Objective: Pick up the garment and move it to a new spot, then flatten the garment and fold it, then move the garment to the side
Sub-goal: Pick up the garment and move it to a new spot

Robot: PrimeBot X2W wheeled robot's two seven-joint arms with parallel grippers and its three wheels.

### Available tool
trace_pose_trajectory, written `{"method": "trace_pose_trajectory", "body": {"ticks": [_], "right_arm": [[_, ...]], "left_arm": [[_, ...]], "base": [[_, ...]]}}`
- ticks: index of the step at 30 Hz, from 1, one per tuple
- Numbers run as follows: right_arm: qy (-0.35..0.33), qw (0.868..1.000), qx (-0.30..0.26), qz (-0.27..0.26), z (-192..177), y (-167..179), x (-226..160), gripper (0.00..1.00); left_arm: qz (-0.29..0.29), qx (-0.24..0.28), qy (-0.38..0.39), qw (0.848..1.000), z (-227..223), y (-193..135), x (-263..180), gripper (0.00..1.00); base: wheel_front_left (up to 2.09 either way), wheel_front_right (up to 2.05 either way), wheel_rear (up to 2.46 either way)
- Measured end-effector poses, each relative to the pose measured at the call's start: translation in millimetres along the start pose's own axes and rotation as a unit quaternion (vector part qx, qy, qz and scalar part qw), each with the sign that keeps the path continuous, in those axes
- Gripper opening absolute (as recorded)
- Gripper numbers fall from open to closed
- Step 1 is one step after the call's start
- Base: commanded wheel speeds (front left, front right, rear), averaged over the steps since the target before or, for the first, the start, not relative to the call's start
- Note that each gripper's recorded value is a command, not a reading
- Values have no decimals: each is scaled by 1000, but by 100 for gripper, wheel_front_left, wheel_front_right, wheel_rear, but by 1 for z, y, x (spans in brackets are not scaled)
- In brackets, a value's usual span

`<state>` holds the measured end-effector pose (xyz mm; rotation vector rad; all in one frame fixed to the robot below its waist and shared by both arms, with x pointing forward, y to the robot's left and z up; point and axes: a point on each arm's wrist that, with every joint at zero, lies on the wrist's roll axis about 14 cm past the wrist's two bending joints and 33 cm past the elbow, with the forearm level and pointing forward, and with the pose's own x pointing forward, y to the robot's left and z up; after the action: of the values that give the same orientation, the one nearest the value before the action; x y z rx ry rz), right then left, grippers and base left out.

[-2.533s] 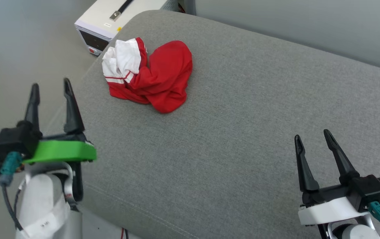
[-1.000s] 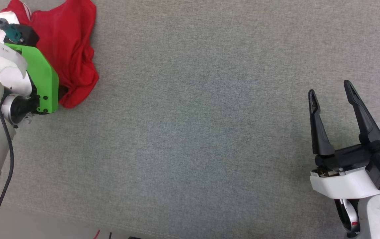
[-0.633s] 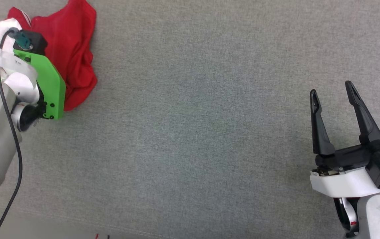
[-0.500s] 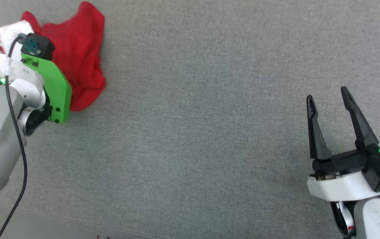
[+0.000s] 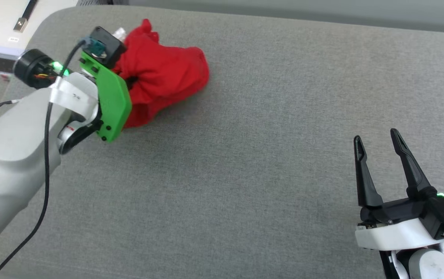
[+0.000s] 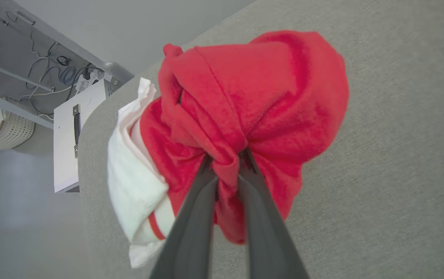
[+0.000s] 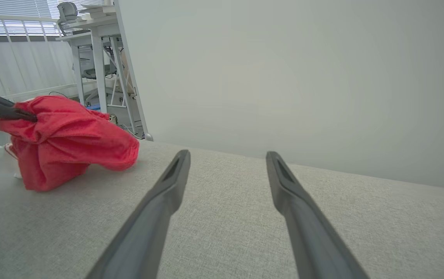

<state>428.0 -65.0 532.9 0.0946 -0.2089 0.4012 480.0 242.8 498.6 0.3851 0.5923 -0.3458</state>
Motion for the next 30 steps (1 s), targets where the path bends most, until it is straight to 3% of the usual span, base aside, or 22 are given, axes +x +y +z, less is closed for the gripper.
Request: {"method": "trace_pose_trajectory", "body": {"ticks": [8,18,23,30], "right_arm": [[-18,998,-4,-54,24,-30,-23,100],[-24,990,-23,-136,40,-76,-59,100],[-19,985,-26,-169,39,-96,-70,100],[-2,981,-28,-191,28,-111,-75,100]], "left_arm": [[-117,80,-97,985,74,-96,16,0],[-272,167,-197,927,143,-242,20,0],[-351,196,-192,895,128,-320,16,0],[-417,198,-103,881,54,-378,19,0]], "base": [[0,0,0],[0,0,0],[0,0,0],[0,0,0]]}}
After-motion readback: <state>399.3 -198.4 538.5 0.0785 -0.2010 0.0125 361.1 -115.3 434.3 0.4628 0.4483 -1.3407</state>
